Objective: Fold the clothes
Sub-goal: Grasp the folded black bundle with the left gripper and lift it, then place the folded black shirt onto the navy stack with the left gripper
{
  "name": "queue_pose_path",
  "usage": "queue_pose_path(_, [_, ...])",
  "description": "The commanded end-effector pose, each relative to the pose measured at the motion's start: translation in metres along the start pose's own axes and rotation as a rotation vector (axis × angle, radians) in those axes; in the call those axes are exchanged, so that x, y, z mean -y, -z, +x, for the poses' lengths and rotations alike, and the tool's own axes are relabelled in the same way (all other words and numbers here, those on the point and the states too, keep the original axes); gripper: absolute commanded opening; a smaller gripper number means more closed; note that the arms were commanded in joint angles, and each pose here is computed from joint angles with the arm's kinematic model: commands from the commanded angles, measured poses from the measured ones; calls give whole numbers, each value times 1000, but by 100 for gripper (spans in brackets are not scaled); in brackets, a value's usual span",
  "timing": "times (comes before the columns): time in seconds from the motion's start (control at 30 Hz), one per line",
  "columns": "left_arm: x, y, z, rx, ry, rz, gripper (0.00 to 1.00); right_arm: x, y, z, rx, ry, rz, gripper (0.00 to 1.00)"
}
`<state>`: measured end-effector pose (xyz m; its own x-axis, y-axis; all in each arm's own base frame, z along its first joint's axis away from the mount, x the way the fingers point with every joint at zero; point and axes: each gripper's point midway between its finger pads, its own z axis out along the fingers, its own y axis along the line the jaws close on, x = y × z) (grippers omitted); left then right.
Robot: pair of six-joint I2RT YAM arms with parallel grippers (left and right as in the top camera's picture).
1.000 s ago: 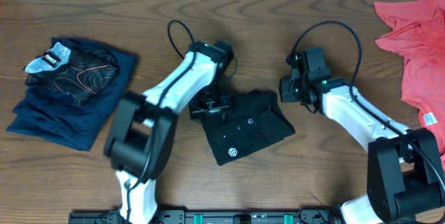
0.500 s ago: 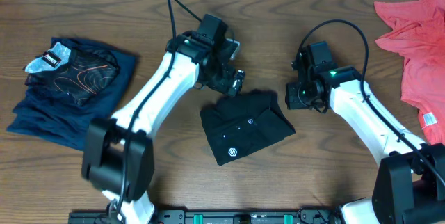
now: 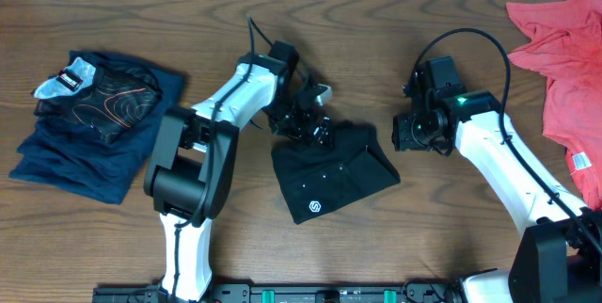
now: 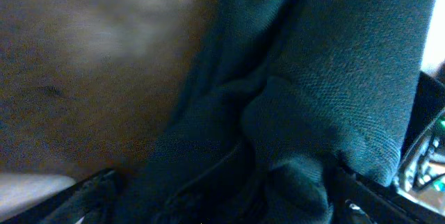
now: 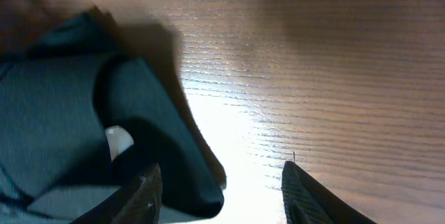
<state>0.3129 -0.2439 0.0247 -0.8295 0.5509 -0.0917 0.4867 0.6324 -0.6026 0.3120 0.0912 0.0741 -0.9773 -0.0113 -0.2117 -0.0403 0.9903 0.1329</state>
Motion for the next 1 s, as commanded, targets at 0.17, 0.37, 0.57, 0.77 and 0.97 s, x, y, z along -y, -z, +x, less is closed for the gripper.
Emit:
queue_pose_path(0.17, [-2,-28,10,-68,-5,48,13,4,9,-4,17,-8,7,53])
queue_pose_path(0.37, [-25,8,-10,-3,53,-109,6,7,9,-4,14,-18,10,53])
queue_pose_path(0.57, [-70,109,-40,280,309,-307,6,21,10,-3,3,-61,23,52])
queue_pose_path(0.77, [-103,228,-37,628,529,-363,6,36,12,-2,-6,-107,34,52])
queue_pose_path(0.97, [-138,337,2,924,700,-482,6,46,13,-3,-2,-136,44,52])
